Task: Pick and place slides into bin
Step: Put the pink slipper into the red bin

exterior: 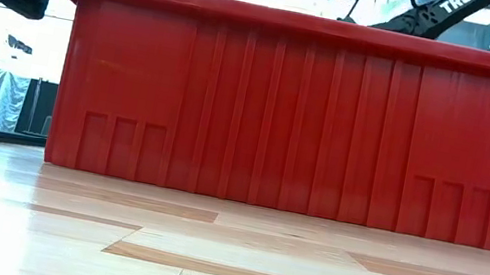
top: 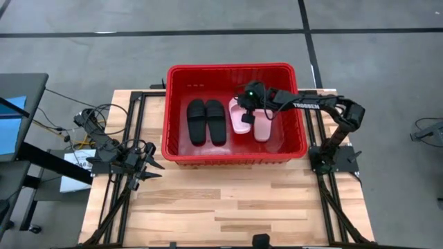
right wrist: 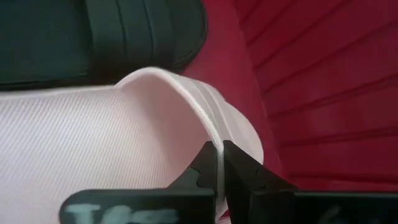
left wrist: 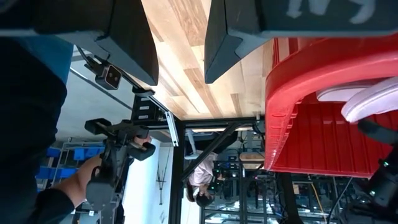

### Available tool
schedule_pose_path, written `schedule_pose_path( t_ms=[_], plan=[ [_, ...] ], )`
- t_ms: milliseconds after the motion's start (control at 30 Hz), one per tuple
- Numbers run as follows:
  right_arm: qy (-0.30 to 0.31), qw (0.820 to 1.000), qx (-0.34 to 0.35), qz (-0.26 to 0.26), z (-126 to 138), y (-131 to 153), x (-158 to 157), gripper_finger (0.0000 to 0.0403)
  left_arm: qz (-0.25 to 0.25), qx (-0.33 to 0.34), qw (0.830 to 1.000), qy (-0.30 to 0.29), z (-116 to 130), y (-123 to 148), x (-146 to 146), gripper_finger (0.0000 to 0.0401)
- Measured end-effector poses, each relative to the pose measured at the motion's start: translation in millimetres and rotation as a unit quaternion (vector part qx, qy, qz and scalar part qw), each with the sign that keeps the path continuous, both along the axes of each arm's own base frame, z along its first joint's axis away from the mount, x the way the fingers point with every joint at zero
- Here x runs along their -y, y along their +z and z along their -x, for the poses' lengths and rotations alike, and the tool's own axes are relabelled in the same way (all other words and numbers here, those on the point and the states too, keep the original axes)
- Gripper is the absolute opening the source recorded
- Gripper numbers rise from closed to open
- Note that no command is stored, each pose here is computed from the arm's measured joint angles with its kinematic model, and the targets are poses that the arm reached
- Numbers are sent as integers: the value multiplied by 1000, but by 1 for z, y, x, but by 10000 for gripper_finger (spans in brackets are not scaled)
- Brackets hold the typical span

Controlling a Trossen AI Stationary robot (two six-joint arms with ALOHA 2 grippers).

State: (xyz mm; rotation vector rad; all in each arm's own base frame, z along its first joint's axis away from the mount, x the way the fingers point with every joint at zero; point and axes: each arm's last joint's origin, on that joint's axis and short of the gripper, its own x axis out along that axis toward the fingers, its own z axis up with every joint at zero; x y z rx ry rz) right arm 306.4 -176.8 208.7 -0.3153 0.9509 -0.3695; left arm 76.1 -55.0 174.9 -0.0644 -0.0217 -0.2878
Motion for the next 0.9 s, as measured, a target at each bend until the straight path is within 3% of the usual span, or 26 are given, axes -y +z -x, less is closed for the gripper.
schedule_pose_path(
  t_ms=[567, 900],
  plan=[
    [1, 1000, -13, -9, 5, -12, -3, 1, 1, -1, 1000, 0, 0, 0, 0, 121],
    [1, 1000, -17, -11, 6, -13, -3, 58, 0, 0, 1000, 0, 0, 0, 0, 121]
  ],
)
